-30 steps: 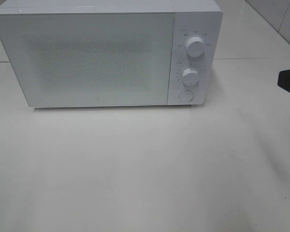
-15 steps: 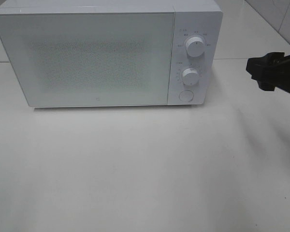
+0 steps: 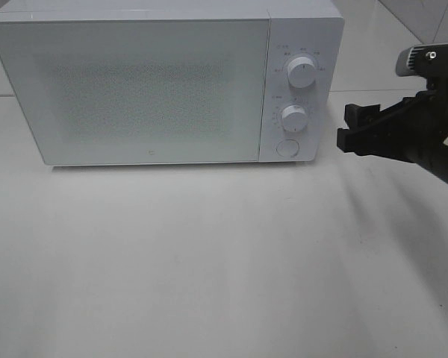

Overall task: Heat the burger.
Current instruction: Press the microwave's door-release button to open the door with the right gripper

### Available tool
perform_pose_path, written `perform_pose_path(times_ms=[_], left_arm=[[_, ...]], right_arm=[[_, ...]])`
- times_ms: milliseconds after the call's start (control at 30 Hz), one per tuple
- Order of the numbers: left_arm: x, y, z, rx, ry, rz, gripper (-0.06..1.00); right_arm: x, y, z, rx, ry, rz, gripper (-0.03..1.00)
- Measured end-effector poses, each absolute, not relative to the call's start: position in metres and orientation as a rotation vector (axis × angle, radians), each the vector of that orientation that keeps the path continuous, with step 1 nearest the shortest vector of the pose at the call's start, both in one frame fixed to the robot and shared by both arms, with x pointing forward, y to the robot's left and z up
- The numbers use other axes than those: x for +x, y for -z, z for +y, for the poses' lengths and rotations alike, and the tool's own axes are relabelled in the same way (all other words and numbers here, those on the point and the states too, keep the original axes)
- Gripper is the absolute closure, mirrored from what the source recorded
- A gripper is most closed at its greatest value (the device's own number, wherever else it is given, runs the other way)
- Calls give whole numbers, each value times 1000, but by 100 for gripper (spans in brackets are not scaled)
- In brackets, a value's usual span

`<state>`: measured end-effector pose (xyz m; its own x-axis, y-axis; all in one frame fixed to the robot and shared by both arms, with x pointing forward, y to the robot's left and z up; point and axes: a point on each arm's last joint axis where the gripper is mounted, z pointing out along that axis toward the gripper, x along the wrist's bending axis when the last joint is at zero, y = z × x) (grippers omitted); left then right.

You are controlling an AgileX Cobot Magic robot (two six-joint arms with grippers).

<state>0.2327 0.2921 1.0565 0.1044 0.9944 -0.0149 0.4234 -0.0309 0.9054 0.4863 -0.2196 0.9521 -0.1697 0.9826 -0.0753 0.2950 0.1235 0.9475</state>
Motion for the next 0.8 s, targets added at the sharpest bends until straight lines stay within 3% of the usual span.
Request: perform_pose_path(times_ms=[800], left_arm=[[233, -1057, 292, 1578, -895, 1434, -3]], right_arm=[[450, -912, -146, 1316, -1085, 1626, 26]])
